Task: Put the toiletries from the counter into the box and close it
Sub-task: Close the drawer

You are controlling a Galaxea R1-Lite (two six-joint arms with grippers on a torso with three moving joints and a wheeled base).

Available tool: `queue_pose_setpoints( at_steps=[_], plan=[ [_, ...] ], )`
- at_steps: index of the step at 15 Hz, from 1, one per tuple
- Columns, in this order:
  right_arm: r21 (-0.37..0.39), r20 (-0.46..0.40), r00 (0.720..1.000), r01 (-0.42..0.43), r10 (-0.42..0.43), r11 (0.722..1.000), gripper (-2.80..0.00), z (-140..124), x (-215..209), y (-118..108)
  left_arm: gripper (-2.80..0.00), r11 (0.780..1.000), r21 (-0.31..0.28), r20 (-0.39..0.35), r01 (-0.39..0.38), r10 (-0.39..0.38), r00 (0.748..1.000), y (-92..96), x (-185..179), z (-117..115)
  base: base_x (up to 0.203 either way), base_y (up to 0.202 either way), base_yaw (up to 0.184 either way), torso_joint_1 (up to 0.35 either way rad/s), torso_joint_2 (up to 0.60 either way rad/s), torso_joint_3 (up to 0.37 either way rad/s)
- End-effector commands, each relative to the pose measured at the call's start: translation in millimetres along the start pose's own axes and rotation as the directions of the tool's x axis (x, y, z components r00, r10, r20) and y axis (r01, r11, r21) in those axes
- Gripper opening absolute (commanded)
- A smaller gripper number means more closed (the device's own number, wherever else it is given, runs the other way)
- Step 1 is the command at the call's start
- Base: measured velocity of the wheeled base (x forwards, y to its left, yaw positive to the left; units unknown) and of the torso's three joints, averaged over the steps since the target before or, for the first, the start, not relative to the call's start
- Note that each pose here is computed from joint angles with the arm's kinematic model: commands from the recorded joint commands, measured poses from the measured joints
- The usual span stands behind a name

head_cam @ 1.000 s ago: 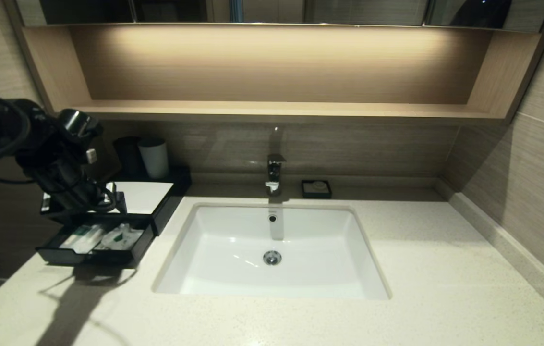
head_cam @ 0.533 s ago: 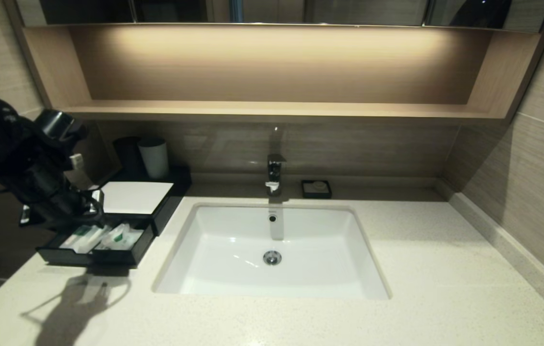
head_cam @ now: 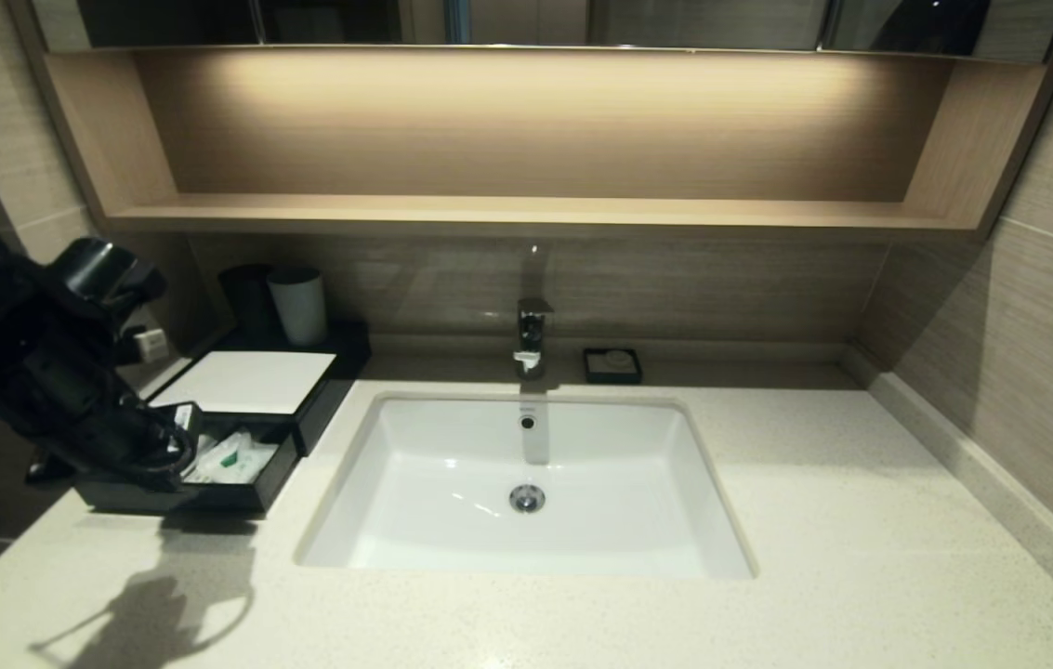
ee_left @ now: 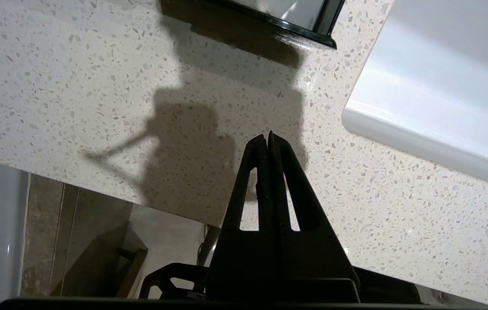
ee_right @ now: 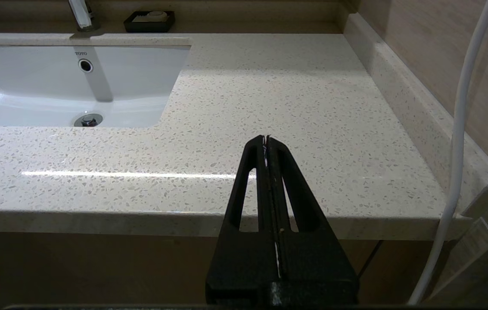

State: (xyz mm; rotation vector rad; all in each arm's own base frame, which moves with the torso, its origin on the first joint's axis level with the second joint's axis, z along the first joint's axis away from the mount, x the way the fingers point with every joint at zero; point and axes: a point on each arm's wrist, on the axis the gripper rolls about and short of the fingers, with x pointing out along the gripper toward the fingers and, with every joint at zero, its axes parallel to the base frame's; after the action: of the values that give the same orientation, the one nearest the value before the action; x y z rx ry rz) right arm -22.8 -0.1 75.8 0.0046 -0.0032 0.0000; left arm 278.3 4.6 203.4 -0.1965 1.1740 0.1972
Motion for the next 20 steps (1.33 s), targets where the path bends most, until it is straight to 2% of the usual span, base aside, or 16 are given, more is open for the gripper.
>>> queue_pose_setpoints(
  at_steps=[1,6,12,20],
  plan=[
    [0.000,0.000,1.000,0.000,0.000,1.000,-2.80,-0.3,0.1,0.0,-2.80,1.000,0.020,-0.035,0.003,-0.002,0.999,-4.7,9.1,-3.5,0.000,0.000,0.000,0.000,0.00,0.000],
    [0.000,-0.001,1.000,0.000,0.000,1.000,-2.80,-0.2,0.0,0.0,-2.80,0.998,0.064,-0.080,0.015,-0.010,0.997,-16.9,25.5,-8.3,0.000,0.000,0.000,0.000,0.00,0.000],
    [0.000,0.000,1.000,0.000,0.000,1.000,-2.80,0.0,0.0,0.0,-2.80,0.997,0.071,-0.139,-0.008,0.018,0.990,-19.8,49.8,-4.5,0.000,0.000,0.000,0.000,0.01,0.000],
    [0.000,-0.002,1.000,0.000,0.000,1.000,-2.80,-0.4,0.1,0.0,-2.80,0.998,0.062,-0.105,-0.004,0.010,0.994,-20.5,57.1,3.7,0.000,0.000,0.000,0.000,0.00,0.000]
  ],
)
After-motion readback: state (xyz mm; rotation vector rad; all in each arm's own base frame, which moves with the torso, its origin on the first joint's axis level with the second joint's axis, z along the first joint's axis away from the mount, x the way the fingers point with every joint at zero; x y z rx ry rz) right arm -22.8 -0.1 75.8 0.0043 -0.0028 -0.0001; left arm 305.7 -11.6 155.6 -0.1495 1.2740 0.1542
